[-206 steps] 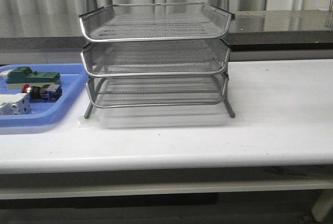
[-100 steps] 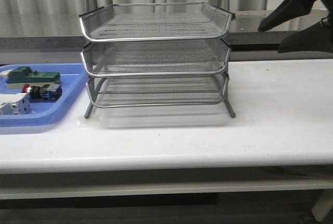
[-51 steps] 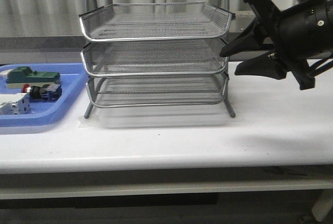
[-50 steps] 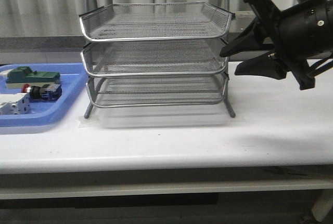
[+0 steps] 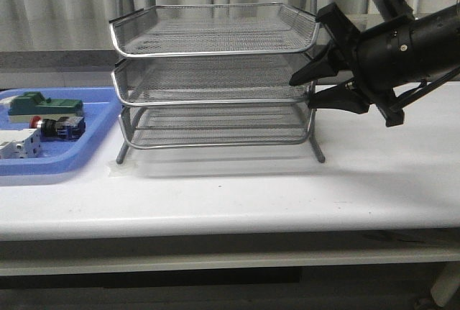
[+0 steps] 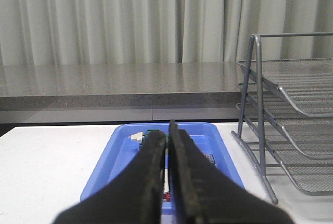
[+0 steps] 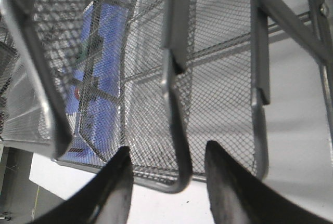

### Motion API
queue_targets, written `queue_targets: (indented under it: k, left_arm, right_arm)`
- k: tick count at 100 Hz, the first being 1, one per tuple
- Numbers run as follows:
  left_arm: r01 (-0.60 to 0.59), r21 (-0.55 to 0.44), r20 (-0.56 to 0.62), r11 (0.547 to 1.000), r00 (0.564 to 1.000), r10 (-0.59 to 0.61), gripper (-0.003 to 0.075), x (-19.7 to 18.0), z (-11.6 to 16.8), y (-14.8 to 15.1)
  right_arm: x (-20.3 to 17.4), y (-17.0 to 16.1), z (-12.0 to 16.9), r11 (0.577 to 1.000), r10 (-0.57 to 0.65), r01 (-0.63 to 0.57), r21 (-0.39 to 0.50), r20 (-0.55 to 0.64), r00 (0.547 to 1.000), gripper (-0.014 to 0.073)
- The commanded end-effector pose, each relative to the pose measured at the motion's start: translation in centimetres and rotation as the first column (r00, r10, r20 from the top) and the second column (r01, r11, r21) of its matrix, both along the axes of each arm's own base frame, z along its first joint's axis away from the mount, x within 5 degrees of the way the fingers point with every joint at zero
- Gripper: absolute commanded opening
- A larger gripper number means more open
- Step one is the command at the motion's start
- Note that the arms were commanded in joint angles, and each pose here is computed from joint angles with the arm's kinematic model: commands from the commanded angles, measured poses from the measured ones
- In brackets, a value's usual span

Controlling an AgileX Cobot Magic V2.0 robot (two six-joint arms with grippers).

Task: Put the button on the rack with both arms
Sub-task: 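Reach the right gripper to the middle wire tray's front edge and grip it, then pull the middle wire tray outward toward the robot with the right gripper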

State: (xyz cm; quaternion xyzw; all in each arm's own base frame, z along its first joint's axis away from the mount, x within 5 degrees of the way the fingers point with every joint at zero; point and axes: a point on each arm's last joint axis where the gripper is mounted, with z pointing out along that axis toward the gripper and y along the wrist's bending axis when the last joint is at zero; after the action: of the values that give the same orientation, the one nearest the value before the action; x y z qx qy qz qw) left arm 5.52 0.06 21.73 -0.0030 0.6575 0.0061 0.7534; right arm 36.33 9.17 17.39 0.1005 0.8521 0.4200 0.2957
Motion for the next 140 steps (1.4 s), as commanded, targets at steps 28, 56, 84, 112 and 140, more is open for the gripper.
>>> queue_targets:
  k: [28,56,84,112,140]
  left_arm:
    - [0.004,-0.010,0.063,1.000,0.998,-0.003,0.0004,-0.1,-0.7,0.0]
    - [0.004,-0.010,0.063,1.000,0.998,-0.003,0.0004,-0.1,-0.7,0.0]
    - [0.004,-0.010,0.063,1.000,0.998,-0.003,0.0004,-0.1,-0.7,0.0]
    - [0.004,-0.010,0.063,1.000,0.998,-0.003,0.0004,-0.1,-0.7,0.0]
    - [0.004,-0.010,0.063,1.000,0.998,-0.003,0.0004,-0.1,-0.7,0.0]
  right_arm:
    - [1.4,0.3,2.7,0.991,-0.047,0.036,0.131,0.077,0.996,0.0254]
    - [1.3,0.3,2.7,0.990,-0.043,0.032,0.136,0.079,0.996,0.0105]
    - [1.1,0.4,2.5,0.995,-0.011,0.003,0.103,0.080,0.997,-0.0017]
    - [-0.2,0.3,1.3,0.996,0.001,-0.004,0.085,0.034,0.999,-0.0017]
    - [-3.4,-0.1,1.3,0.999,0.022,-0.022,0.033,0.026,0.999,-0.0015]
